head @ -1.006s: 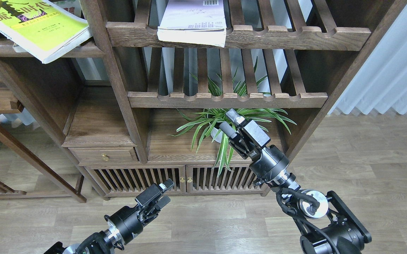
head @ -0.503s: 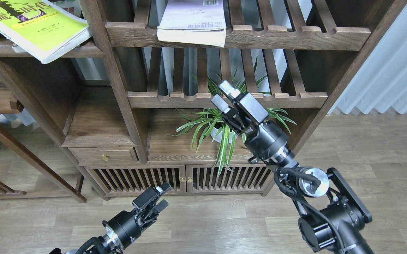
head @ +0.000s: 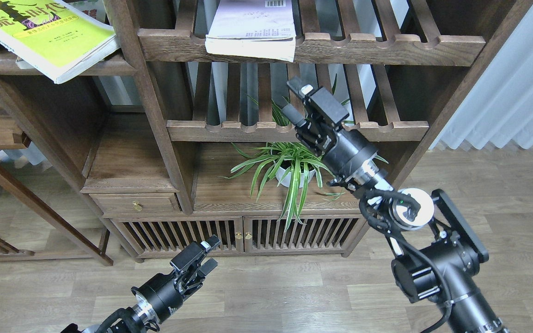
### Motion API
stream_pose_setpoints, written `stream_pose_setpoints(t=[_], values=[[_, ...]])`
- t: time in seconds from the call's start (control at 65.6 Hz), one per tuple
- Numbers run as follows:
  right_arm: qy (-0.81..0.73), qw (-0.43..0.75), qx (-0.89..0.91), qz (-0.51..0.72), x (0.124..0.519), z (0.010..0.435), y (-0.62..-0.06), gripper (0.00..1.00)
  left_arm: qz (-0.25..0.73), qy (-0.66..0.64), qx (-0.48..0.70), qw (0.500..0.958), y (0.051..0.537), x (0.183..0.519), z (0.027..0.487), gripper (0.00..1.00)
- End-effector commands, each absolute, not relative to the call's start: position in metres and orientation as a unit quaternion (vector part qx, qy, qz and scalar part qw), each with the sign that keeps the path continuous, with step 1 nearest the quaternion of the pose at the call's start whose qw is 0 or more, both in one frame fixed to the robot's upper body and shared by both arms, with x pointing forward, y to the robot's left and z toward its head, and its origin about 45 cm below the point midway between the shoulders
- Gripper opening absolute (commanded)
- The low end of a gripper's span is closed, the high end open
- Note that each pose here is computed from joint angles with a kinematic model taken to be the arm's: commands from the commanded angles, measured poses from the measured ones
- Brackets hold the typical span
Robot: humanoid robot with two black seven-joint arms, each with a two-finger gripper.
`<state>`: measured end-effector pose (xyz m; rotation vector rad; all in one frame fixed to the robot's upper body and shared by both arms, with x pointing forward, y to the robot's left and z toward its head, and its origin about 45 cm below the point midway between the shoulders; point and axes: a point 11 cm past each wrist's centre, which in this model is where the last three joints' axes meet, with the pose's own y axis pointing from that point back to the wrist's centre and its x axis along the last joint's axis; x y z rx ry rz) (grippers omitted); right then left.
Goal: Organize books on shelf
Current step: 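Reach the right gripper up to the white book on the top shelf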
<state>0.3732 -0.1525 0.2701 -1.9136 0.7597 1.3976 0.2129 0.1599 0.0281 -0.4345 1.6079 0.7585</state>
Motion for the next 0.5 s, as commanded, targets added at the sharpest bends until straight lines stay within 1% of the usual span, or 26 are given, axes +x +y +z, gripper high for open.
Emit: stream_pose_setpoints(t=[0.0,0.488], values=[[0.292,0.315,-0.730,0.531,0.380,0.286,-0.148,0.94,0.334,0.700,-0.195,0.600,0.164,0.214,0.025,0.99],[0.327,0.305,-0.715,0.539,0.395,0.304,-0.144,0.93,0.337,0.700,-0.210,0.594,0.168,0.219,0.028,0.99]])
